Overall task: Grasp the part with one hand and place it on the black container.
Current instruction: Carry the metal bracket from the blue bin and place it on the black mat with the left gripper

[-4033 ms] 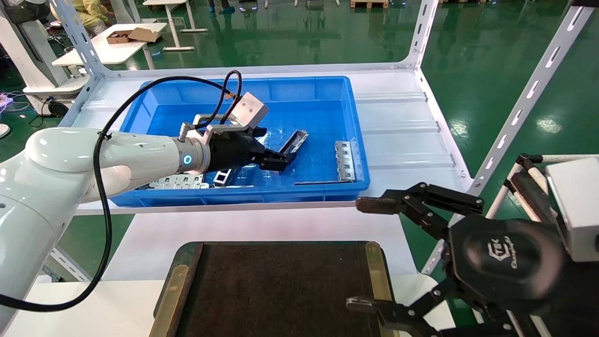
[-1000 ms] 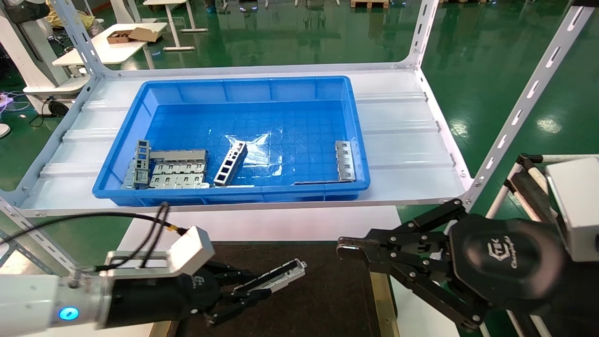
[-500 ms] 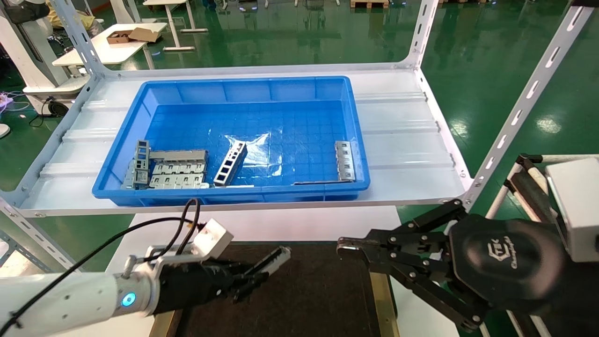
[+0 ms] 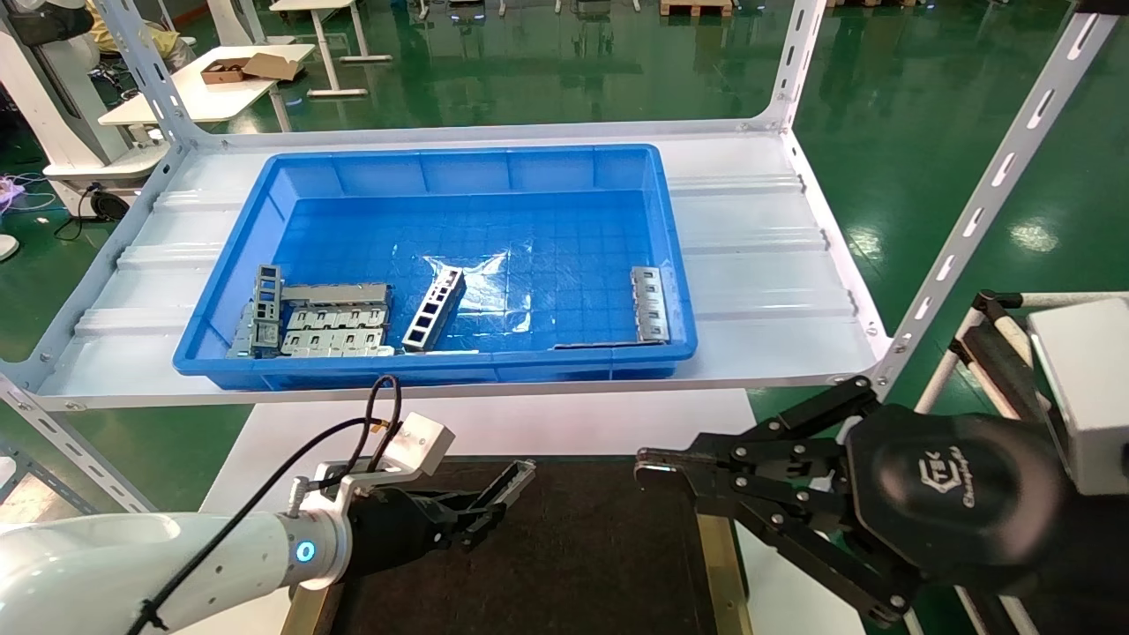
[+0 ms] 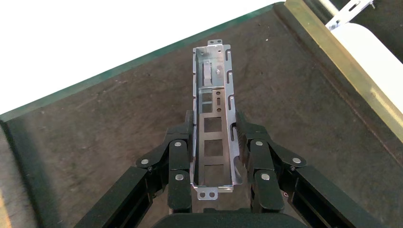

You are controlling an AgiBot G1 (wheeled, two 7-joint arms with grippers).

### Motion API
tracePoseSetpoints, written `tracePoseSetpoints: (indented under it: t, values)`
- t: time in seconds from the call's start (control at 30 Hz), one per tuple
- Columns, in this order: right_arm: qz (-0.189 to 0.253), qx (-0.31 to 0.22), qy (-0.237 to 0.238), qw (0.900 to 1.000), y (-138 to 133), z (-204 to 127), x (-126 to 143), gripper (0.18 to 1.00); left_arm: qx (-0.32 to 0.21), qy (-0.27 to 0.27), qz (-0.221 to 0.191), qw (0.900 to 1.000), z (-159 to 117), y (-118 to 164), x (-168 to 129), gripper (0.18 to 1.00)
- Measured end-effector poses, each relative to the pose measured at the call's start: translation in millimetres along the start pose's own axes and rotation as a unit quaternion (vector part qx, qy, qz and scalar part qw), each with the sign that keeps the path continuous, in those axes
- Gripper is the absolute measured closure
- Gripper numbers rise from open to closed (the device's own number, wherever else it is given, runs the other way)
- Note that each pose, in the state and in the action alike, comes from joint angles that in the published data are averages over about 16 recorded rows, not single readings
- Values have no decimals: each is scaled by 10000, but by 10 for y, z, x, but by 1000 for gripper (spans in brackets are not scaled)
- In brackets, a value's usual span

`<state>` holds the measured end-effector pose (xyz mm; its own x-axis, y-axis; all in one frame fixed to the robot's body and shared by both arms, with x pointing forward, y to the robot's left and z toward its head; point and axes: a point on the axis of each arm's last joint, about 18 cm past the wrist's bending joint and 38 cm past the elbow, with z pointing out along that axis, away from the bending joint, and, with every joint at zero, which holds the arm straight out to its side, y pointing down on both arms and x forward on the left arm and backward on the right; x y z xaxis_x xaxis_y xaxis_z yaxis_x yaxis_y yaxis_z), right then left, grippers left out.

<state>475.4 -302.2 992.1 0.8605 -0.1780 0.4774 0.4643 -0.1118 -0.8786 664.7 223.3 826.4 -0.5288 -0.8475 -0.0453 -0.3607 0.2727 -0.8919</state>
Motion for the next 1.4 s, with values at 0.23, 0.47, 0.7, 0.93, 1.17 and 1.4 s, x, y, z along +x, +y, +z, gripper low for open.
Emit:
tracePoseSetpoints:
  t: [0.23,0.47,0.7,0.93,1.17,1.4]
  values:
    - [0,0,0,10000,0,0,0,988,12,-95,-123,9999,150,50,28,830]
    - [0,0,0,10000,0,0,0,988,-5,-164,-222,9996,304,135,32,830]
    - [0,0,0,10000,0,0,0,988,-37,-191,-304,9993,450,215,51,830]
    - [0,0,0,10000,0,0,0,988,-87,-262,-352,9990,593,259,58,830]
    - [0,0,0,10000,0,0,0,988,-143,-401,-386,9983,715,276,45,831]
    - [0,0,0,10000,0,0,0,988,-153,-519,-400,9977,791,268,41,831]
